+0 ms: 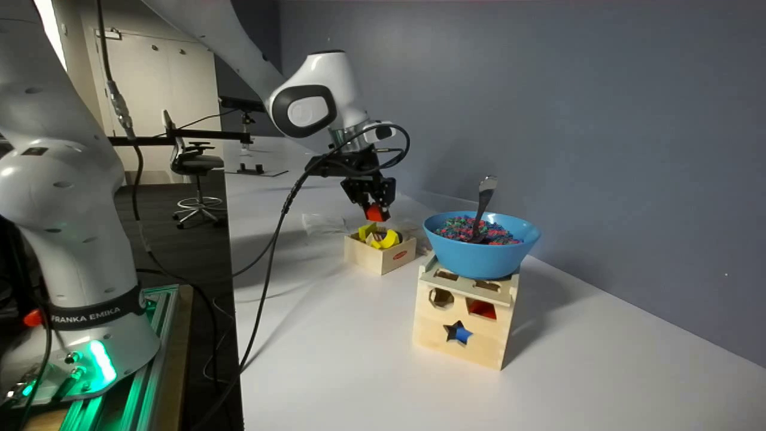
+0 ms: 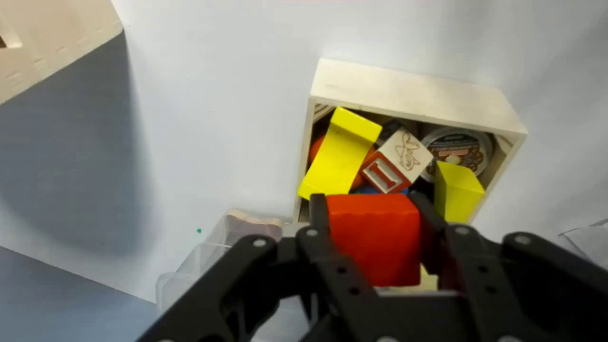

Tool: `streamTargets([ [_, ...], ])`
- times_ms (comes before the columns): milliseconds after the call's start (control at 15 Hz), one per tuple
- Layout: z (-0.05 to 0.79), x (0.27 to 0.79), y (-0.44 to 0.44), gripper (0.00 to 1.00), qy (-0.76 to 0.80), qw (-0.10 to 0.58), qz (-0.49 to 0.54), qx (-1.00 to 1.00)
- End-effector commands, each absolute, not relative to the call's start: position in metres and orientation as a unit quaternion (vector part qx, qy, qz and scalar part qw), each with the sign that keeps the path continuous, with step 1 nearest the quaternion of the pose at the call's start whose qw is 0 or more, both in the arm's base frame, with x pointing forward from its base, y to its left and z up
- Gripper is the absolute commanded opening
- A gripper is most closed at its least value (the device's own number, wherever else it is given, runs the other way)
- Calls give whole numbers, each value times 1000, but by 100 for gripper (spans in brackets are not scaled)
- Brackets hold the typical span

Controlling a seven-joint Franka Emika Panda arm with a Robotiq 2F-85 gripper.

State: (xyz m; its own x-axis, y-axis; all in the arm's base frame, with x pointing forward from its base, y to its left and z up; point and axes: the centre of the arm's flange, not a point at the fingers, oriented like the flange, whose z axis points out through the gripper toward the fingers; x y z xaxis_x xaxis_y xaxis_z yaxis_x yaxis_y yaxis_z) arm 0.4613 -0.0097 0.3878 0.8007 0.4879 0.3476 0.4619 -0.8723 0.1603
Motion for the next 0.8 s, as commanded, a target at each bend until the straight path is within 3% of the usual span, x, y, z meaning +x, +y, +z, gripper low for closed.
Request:
streamTargets([
  [0, 379, 466, 3, 19, 291, 7, 141, 946],
  [733, 355, 529, 42, 19, 309, 8, 91, 947],
])
